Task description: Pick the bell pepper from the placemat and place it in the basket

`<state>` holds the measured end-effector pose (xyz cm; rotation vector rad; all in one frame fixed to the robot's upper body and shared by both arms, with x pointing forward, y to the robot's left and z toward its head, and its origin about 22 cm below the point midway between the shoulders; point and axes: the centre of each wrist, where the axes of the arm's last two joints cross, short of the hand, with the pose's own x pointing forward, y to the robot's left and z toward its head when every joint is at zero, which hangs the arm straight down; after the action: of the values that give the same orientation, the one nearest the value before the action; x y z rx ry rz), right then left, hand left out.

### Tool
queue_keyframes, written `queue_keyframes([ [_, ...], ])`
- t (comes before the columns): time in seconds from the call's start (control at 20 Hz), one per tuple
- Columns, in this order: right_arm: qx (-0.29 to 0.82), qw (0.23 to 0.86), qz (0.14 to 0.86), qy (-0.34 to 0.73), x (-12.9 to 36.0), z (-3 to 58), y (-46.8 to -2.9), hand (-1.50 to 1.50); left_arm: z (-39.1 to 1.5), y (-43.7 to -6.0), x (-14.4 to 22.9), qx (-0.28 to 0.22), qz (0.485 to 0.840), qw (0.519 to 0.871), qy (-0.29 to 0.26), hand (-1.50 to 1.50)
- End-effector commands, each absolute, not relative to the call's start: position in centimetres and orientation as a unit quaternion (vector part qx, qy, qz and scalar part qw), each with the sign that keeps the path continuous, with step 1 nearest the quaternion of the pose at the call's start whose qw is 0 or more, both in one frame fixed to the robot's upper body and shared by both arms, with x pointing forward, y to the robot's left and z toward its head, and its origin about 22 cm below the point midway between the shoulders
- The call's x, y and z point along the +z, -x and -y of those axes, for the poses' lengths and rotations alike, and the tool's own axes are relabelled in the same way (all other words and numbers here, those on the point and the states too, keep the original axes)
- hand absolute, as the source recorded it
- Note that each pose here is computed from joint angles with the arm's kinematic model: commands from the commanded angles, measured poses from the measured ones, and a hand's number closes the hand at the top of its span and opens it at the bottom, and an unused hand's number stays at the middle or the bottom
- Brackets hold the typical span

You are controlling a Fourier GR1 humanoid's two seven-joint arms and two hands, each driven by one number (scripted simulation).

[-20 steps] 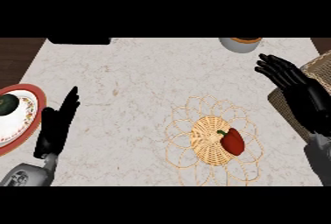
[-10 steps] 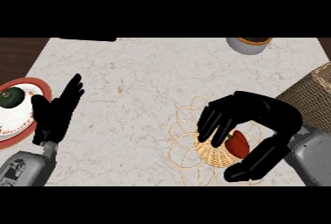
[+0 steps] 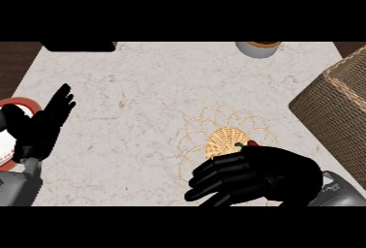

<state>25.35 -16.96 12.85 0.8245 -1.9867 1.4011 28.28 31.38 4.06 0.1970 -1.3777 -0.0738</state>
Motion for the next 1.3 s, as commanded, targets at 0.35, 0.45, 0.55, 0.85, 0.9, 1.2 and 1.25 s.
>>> queue_keyframes([
  [0.35, 0.657, 0.260, 0.704, 0.074, 25.9, 19.0, -26.8, -1.50, -32.0, -28.8, 4.3, -0.027, 0.633, 0.769, -0.090, 0.00],
  [0.45, 0.663, 0.279, 0.690, 0.082, 28.9, 19.7, -28.6, -1.50, -32.2, -29.1, 4.6, -0.043, 0.637, 0.765, -0.088, 0.00],
  [0.55, 0.701, 0.280, 0.652, 0.070, 29.6, 19.0, -29.2, -1.50, -32.2, -29.4, 3.8, -0.033, 0.636, 0.767, -0.080, 0.00],
  [0.85, 0.782, 0.303, 0.545, 0.025, 30.6, 21.1, -30.2, -1.50, -31.4, -28.2, 4.0, -0.036, 0.634, 0.768, -0.081, 0.00],
  [0.9, 0.772, 0.311, 0.555, 0.011, 30.6, 21.2, -31.8, -1.50, -32.0, -28.8, 4.1, -0.034, 0.635, 0.766, -0.089, 0.00],
  [1.2, 0.751, 0.339, 0.564, -0.054, 30.5, 25.9, -32.8, -1.50, -32.9, -30.4, 5.7, -0.031, 0.642, 0.762, -0.082, 0.00],
  [1.25, 0.745, 0.343, 0.570, -0.057, 29.7, 25.7, -33.2, -1.50, -31.9, -29.5, 4.7, -0.040, 0.639, 0.763, -0.085, 0.00],
])
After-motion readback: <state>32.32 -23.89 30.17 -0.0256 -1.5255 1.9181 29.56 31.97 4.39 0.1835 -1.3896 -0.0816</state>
